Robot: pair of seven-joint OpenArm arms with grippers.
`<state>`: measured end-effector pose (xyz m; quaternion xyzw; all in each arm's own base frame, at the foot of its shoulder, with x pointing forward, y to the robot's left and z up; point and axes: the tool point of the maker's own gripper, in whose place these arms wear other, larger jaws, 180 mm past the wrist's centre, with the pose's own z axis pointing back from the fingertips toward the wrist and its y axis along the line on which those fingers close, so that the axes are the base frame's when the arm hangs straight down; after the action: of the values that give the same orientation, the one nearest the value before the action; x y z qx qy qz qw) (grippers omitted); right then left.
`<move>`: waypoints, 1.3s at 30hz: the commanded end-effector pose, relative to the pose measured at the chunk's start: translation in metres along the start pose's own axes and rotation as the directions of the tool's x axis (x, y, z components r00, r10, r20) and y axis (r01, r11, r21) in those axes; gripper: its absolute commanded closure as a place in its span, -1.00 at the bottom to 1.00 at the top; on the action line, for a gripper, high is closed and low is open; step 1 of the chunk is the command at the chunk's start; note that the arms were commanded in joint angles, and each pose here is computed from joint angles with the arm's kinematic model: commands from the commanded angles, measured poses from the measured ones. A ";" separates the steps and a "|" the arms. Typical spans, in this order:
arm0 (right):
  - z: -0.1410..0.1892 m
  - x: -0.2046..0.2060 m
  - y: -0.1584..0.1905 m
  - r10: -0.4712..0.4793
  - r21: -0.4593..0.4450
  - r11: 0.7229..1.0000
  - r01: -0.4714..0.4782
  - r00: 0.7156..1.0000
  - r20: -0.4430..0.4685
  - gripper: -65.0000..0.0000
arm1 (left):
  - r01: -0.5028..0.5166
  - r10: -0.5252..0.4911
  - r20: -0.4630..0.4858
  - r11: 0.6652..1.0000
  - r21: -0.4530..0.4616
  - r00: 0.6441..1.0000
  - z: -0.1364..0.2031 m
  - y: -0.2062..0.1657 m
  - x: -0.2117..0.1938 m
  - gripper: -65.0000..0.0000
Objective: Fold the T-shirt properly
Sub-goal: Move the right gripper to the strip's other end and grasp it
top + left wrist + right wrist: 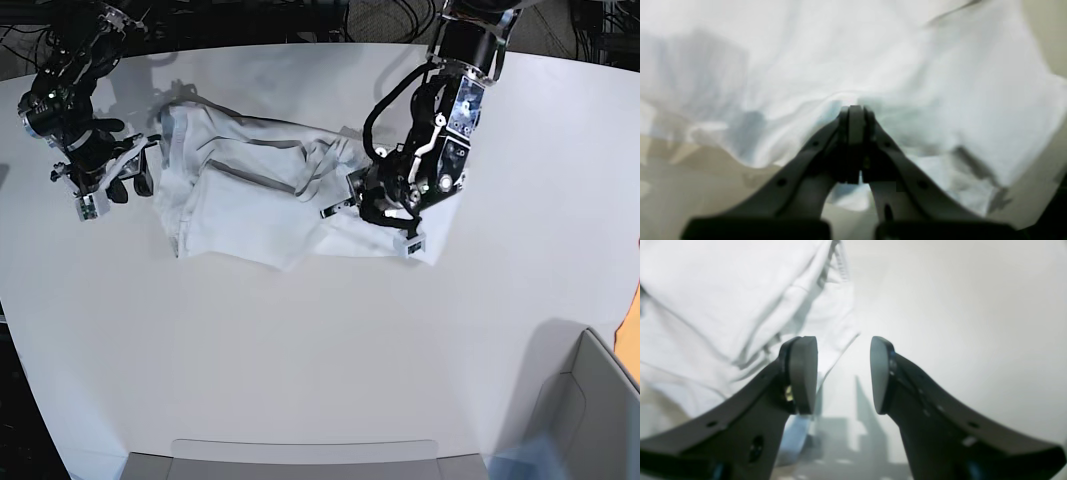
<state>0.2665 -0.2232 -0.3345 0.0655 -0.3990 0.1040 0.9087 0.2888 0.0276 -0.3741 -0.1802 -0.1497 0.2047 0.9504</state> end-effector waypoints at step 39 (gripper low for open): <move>-0.030 -0.076 0.009 -0.482 0.268 0.829 0.491 0.870 -0.104 -0.19 | 0.006 -0.008 -0.024 0.998 -0.068 1.000 0.020 -0.014 -0.017 1.00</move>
<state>0.2410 -0.2182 -0.4056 0.3030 -0.3526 -0.0870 0.8811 0.2681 0.0183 -0.3629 -0.2014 -0.1450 0.1913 0.9496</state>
